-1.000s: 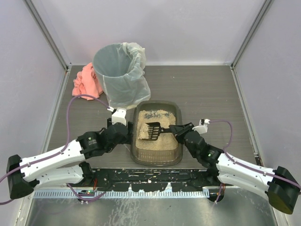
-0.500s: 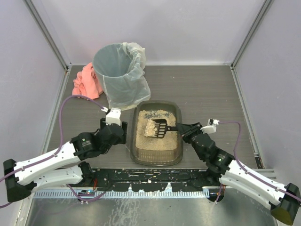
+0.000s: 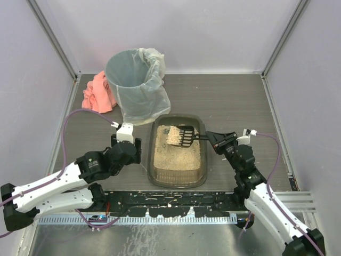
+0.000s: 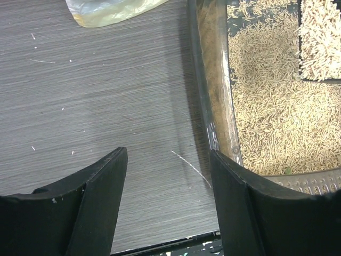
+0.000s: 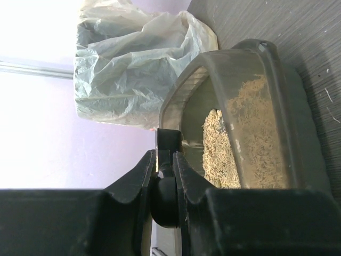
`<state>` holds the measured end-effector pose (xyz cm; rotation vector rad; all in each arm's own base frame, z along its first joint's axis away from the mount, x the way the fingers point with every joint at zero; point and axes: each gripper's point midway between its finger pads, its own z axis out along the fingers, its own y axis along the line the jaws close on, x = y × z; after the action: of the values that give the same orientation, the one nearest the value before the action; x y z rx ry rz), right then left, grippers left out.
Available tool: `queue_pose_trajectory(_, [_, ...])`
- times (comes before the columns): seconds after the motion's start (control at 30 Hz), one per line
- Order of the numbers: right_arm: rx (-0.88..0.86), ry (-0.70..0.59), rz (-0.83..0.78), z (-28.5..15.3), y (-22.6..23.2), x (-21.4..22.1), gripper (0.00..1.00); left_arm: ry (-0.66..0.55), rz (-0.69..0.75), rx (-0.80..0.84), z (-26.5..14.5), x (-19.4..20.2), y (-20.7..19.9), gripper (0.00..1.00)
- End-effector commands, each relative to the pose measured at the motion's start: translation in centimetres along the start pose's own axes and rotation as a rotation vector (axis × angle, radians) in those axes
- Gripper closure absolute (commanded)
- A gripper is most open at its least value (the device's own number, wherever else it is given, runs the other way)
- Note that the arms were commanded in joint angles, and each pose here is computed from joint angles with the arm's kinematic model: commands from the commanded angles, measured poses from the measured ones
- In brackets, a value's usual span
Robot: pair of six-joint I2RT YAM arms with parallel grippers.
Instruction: Clean the litter box
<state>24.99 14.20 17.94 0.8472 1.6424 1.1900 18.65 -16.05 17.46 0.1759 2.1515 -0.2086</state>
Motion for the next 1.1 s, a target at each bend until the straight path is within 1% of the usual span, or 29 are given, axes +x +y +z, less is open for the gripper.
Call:
queue_pose_trajectory(0.0, [-0.211, 0.100, 0.097, -0.6, 4.2, -0.1, 0.99, -0.023, -0.038, -0.003, -0.3, -0.4, 0.3, 0.36])
queue_pose_trajectory(0.13, [-0.198, 0.089, 0.132, -0.6, 3.2, -1.1, 0.99, -0.028, -0.042, -0.004, -0.6, -0.4, 0.7, 0.36])
queue_pose_trajectory(0.27, [-0.228, 0.162, 0.171, -0.7, 3.0, 0.1, 0.99, -0.043, -0.046, 0.001, -0.7, -0.6, 0.8, 0.35])
queue_pose_trajectory(0.37, [-0.194, 0.116, 0.210, -0.7, 1.4, -0.8, 0.99, -0.043, -0.043, 0.007, -0.7, -0.8, 0.6, 0.36])
queue_pose_trajectory(0.4, [-0.181, 0.108, 0.211, -0.5, 1.2, -1.0, 0.99, -0.038, -0.040, 0.006, -0.8, -0.8, 0.6, 0.36])
queue_pose_trajectory(0.5, [-0.207, 0.164, 0.172, -0.6, 2.2, -0.3, 0.99, -0.040, -0.044, 0.007, -0.7, -0.7, 0.5, 0.36])
queue_pose_trajectory(0.6, [-0.169, 0.081, 0.216, -0.6, 0.9, -1.9, 1.00, -0.039, -0.038, 0.010, -0.5, -0.6, 0.4, 0.36])
queue_pose_trajectory(0.63, [-0.164, 0.081, 0.210, -0.5, 0.9, -1.9, 1.00, -0.035, -0.039, 0.008, -0.6, -0.7, 0.4, 0.36])
queue_pose_trajectory(0.7, [-0.189, 0.154, 0.166, -0.5, 1.9, -0.8, 0.99, -0.034, -0.040, 0.000, -0.6, -0.5, 0.6, 0.36])
queue_pose_trajectory(0.73, [-0.199, 0.167, 0.162, -0.6, 2.0, -0.6, 0.99, -0.038, -0.043, 0.000, -0.5, -0.5, 0.6, 0.35])
queue_pose_trajectory(0.83, [-0.156, 0.077, 0.238, -0.6, -0.1, -2.2, 0.99, -0.034, -0.040, 0.013, -0.4, -0.4, 0.3, 0.36])
queue_pose_trajectory(0.87, [-0.161, 0.083, 0.220, -0.6, 0.1, -2.1, 0.99, -0.032, -0.040, 0.011, -0.5, -0.5, 0.3, 0.36])
queue_pose_trajectory(0.93, [-0.192, 0.164, 0.152, -0.5, 1.6, -0.8, 1.00, -0.031, -0.039, -0.001, -0.5, -0.4, 0.6, 0.36])
queue_pose_trajectory(0.97, [-0.198, 0.177, 0.151, -0.5, 1.7, -0.6, 1.00, -0.036, -0.041, -0.002, -0.3, -0.4, 0.6, 0.35])
queue_pose_trajectory(1.07, [-0.159, 0.065, 0.230, -0.5, -0.1, -3.0, 0.99, -0.036, -0.037, 0.014, -0.3, -0.6, 0.1, 0.35])
